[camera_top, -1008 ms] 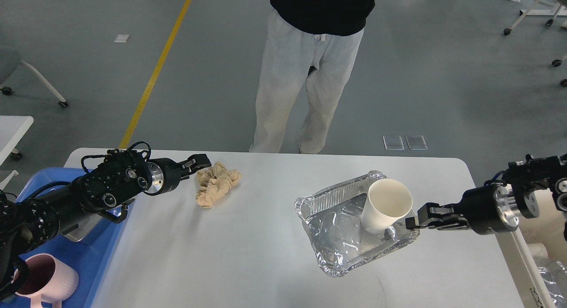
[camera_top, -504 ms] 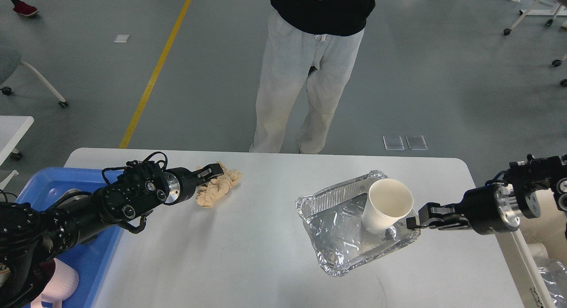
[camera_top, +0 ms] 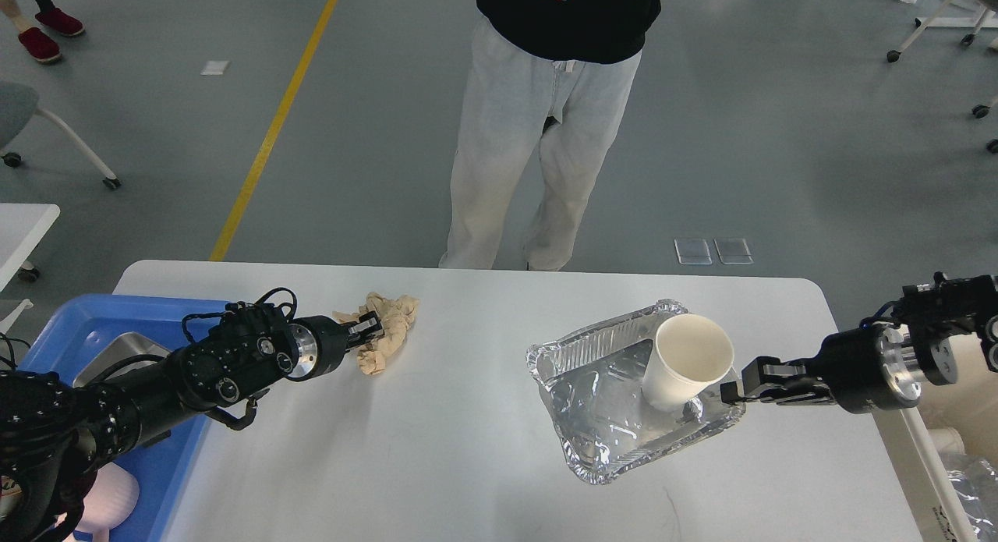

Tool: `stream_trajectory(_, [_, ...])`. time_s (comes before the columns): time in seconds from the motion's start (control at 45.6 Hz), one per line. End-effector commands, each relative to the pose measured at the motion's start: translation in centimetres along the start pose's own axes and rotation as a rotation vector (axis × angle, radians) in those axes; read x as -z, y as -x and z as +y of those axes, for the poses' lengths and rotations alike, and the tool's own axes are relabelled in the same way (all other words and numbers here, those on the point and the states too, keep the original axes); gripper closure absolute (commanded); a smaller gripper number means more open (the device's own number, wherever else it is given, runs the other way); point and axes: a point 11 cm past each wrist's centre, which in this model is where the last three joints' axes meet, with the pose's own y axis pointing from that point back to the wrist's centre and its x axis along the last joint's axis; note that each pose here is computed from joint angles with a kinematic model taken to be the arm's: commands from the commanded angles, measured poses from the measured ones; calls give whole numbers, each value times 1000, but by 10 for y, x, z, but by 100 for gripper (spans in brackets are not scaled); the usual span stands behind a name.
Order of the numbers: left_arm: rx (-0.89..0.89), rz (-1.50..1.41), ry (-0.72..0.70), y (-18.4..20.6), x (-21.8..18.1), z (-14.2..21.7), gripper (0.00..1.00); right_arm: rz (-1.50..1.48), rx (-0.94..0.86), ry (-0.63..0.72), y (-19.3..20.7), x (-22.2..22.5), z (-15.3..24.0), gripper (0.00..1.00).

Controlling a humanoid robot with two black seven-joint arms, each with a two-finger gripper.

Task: Tidy desktop
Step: 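Close the left gripper on the beige bread, then lift the beige bread up with the left gripper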

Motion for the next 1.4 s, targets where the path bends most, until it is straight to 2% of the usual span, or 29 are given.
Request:
stream_trajectory(0.0, [43, -6, 30, 1, -5, 2, 99, 1, 0, 0, 0, 0, -1, 100])
stream_trajectory(0.197, [66, -11, 64, -12, -10, 11, 100, 1, -3, 0, -1, 0, 0, 100])
stream_trajectory(0.351, [163, -15, 142, -21, -20, 37, 100, -1, -9, 5, -1, -1, 3, 100])
stream_trajectory(0.504, [184, -23, 170, -33, -26, 75, 100, -1, -9, 5, -1, -1, 3, 100])
stream_trajectory(1.118, [252, -54, 224, -72, -14, 289, 100, 16, -22, -7, -6, 5, 5, 100])
stream_trajectory(1.381, [166, -76, 256, -107, -14, 373, 100, 12, -19, -7, -5, 4, 5, 100])
